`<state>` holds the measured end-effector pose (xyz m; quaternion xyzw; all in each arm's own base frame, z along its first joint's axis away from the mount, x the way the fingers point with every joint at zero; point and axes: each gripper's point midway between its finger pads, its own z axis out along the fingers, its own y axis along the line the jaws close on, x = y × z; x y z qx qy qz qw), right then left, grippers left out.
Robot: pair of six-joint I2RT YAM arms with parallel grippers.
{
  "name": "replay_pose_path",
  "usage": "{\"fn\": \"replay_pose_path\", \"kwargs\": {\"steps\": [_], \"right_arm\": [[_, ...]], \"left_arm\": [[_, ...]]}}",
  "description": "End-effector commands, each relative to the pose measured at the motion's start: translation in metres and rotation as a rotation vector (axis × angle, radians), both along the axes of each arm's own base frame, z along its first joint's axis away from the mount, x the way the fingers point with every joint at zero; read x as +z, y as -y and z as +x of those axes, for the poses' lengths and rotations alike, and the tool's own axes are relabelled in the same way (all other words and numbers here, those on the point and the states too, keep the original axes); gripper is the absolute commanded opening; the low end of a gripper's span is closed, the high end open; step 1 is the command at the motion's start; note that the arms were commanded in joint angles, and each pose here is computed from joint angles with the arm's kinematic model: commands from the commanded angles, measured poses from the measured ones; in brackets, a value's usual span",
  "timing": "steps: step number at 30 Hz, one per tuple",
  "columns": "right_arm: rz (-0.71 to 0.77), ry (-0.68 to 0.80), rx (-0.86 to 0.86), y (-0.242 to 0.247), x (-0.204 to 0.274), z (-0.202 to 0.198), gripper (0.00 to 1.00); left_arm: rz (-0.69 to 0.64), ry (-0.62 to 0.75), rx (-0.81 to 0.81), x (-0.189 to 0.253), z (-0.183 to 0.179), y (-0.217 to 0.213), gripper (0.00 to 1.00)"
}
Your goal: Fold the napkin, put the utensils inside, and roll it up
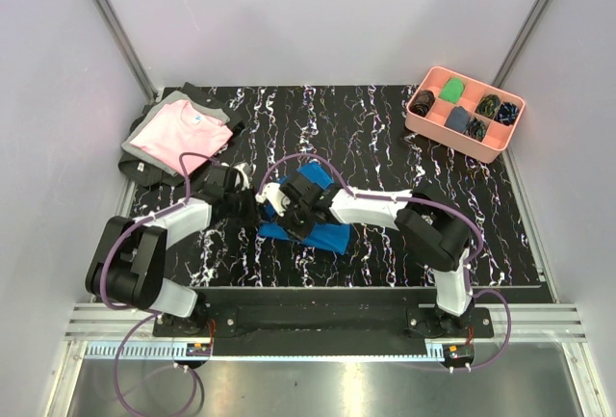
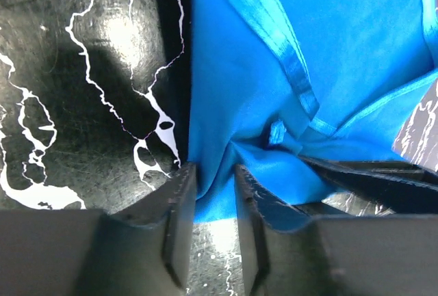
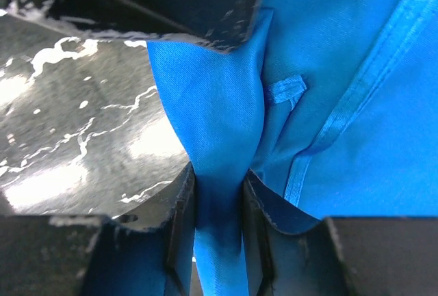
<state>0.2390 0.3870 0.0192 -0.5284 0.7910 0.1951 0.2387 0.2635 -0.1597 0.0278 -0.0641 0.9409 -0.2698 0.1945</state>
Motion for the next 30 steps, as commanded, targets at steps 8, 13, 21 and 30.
{"fn": "replay_pose_path", "kwargs": {"steps": [8, 13, 21, 30], "right_arm": [[-0.102, -0.305, 0.038, 0.019, -0.028, -0.053, 0.32], [-0.098, -0.31, 0.032, 0.017, -0.03, -0.048, 0.33], [-0.085, -0.333, 0.017, 0.018, -0.032, -0.041, 0.33], [-0.064, -0.378, 0.027, 0.017, -0.033, -0.043, 0.33]], "left_arm": [[-0.031, 0.144, 0.016, 0.029, 0.011, -0.006, 0.44], [-0.083, 0.121, 0.004, 0.023, 0.002, 0.002, 0.48], [-0.043, 0.093, 0.057, 0.01, -0.015, -0.011, 0.62], [-0.098, 0.079, 0.031, 0.005, -0.021, -0.002, 0.54]]}}
